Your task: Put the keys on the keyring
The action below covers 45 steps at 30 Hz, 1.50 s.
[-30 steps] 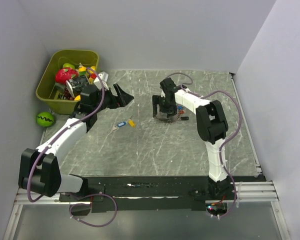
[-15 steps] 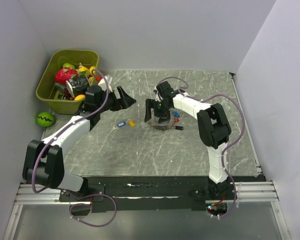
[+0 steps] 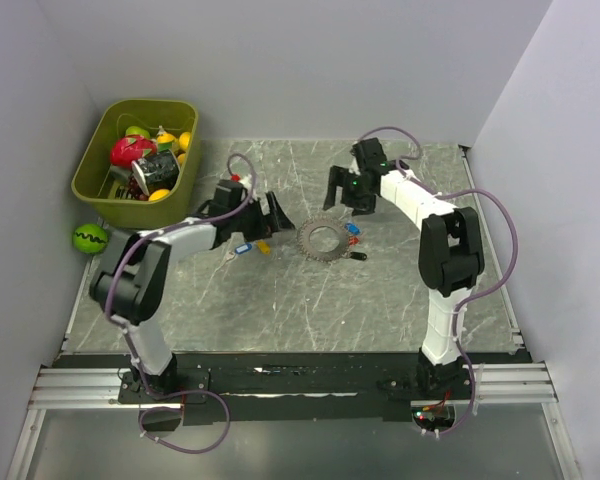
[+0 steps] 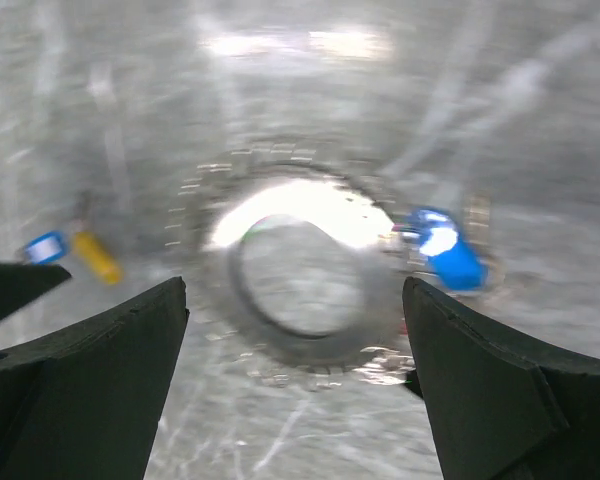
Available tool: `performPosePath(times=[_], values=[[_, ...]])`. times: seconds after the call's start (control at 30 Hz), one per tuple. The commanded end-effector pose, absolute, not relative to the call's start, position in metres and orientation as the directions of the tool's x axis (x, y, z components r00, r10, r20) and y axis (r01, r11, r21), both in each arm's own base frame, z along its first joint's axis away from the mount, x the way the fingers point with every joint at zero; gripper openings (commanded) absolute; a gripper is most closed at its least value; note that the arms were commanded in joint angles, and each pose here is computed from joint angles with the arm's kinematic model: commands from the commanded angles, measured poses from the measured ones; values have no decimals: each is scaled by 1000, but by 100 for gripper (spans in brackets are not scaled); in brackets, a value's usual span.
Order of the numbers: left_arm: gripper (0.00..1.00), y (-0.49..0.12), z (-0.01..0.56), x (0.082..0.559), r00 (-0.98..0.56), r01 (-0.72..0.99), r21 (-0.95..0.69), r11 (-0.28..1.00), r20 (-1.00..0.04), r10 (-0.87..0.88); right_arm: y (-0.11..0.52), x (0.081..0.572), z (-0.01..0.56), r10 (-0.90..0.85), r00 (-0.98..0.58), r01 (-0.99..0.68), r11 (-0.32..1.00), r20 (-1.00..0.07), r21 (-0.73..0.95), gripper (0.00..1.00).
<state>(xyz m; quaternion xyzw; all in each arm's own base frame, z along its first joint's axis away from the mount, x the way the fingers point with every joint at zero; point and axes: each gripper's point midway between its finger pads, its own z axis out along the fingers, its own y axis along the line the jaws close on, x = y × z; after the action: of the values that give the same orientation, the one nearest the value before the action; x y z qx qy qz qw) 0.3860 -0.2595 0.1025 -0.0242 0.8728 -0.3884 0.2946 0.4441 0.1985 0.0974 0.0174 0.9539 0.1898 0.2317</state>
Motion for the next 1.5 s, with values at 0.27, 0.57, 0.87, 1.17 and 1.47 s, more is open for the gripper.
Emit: performPosePath(times=[0.27,0.57,0.87,1.17,1.47], values=[[94,-308,62,381,-910,123,-712,691,-359,-207,173,413,52,132,-943,21,940,-306,342,94],[75,-322,43,388,-928,118,-721,683,-324,-182,180,371,26,139,-967,38,907,-213,418,76],[47,-333,46,411,-926,161,-700,696,-351,-139,197,327,14,147,-978,52,860,-148,508,29],[35,-350,62,425,-923,231,-698,678,-378,-75,222,294,31,112,-982,6,819,-150,573,24],[73,-334,94,439,-846,282,-577,767,-526,-85,233,285,68,96,-965,-80,780,-245,620,53]])
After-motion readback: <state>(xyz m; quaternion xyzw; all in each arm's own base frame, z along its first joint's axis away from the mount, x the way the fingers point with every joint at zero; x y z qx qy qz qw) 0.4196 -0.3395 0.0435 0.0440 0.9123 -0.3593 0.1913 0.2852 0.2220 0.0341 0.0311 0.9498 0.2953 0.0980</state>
